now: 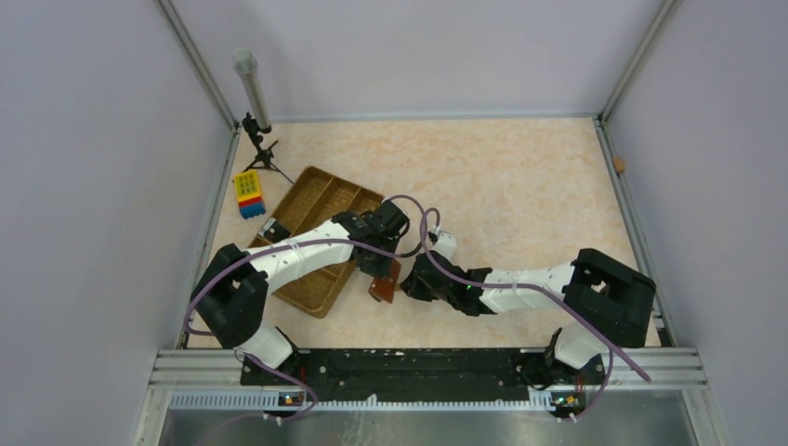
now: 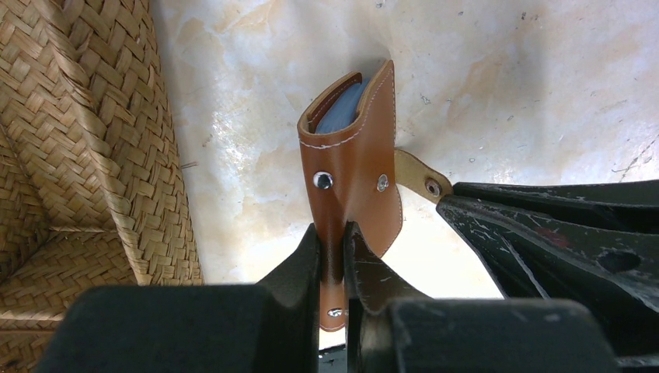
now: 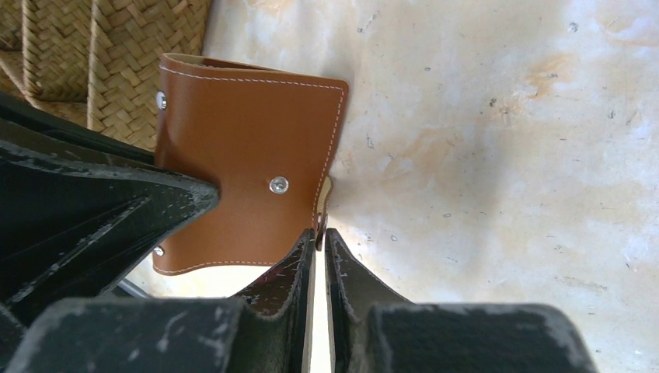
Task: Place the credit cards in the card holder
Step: Close the card holder at the center of the board.
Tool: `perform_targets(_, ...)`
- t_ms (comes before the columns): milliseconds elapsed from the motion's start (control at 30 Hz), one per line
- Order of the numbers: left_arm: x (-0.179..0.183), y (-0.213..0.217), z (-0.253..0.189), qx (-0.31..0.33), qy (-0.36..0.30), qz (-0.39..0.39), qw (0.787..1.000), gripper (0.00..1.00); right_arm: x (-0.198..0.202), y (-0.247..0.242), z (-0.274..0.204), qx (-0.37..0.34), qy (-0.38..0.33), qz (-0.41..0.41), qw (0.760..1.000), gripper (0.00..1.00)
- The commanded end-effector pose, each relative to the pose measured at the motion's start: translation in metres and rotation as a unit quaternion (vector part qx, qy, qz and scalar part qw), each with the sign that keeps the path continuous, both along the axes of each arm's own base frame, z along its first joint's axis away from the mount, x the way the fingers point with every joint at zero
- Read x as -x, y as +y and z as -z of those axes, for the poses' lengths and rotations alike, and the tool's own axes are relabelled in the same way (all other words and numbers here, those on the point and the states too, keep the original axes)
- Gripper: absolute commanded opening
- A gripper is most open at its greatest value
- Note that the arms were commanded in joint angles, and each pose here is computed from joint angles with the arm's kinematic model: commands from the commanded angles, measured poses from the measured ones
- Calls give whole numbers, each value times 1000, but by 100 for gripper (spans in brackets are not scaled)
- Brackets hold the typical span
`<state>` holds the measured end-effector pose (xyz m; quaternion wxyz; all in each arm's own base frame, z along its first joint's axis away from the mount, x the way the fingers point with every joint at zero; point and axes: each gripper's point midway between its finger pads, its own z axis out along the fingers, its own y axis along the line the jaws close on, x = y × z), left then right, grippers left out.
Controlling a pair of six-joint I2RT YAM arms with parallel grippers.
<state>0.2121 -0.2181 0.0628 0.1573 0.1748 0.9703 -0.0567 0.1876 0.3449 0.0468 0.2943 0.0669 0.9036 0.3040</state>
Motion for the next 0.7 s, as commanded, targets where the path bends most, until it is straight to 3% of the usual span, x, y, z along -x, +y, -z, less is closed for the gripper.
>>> perform_targets(0, 9, 32, 21, -73, 13, 3, 997, 0, 0, 10, -1, -1, -3, -10, 1000, 9)
perform_targets(400, 11, 29, 23, -63, 18, -6, 998, 0, -2, 5, -15, -18, -23, -3, 1000, 0)
perform_targets(667, 32, 10, 46, 41, 34, -98, 994, 0, 2, -6, -30, -19, -58, -47, 997, 0)
